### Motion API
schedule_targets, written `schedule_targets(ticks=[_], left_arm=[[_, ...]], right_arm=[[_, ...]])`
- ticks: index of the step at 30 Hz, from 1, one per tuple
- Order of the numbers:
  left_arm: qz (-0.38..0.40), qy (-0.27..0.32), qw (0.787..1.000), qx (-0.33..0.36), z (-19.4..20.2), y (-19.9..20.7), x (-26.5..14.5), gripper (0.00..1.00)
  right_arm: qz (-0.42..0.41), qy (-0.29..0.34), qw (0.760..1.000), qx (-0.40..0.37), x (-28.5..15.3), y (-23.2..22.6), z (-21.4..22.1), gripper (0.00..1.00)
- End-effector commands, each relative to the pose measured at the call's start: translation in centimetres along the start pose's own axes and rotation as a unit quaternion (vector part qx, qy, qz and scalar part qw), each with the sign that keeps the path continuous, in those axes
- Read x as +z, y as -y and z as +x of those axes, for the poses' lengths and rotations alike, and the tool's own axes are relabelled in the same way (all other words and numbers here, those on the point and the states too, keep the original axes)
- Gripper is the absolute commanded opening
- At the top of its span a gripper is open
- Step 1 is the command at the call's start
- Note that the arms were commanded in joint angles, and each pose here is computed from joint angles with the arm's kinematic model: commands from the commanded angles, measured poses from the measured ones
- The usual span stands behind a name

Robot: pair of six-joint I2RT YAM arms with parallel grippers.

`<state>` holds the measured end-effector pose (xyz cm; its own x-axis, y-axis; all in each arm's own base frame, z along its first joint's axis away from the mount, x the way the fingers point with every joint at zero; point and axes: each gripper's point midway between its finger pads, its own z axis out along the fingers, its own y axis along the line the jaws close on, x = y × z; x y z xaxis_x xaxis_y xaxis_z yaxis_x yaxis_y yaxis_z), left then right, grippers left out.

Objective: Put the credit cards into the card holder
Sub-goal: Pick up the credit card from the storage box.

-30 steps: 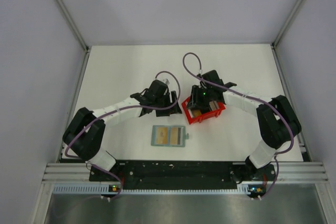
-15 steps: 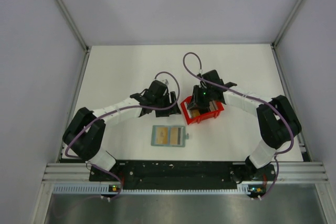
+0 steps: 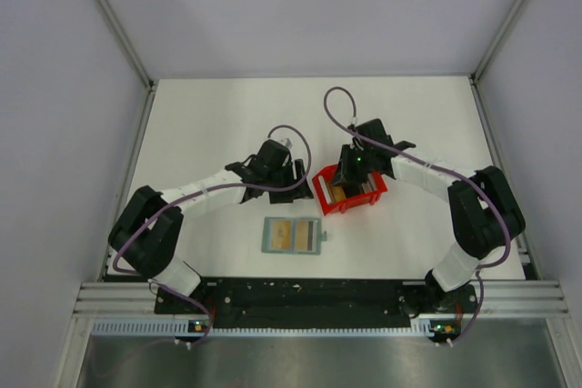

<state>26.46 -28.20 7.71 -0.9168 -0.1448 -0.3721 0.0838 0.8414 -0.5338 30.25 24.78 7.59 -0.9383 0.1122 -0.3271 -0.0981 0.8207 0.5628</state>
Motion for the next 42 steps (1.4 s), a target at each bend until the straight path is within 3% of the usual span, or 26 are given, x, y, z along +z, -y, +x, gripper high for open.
schedule_targets(ticks=[1, 3, 7, 12, 42], left_arm=[[0.01, 0.008, 1.0, -0.004, -0.3, 0.2, 0.2, 0.68], [0.012, 0.008, 1.0, -0.004, -0.4, 0.2, 0.1, 0.68], [0.013, 0.008, 1.0, -0.003, -0.4, 0.3, 0.1, 0.68], [0.015, 0.007, 1.0, -0.004, -0.3, 0.4, 0.2, 0.68], [0.02, 0.002, 1.0, -0.011, 0.3, 0.2, 0.0, 0.67]], right_arm=[[0.007, 0.034, 0.999, -0.008, -0.7, 0.2, -1.3, 0.14], [0.016, 0.034, 0.999, -0.007, -0.7, 0.6, -1.3, 0.16], [-0.018, 0.034, 0.999, -0.004, -1.0, -0.8, -1.3, 0.32], [-0.045, 0.047, 0.998, 0.003, -1.2, -1.9, -1.6, 0.41], [0.023, 0.015, 0.999, -0.029, 1.1, 0.2, 0.3, 0.36]])
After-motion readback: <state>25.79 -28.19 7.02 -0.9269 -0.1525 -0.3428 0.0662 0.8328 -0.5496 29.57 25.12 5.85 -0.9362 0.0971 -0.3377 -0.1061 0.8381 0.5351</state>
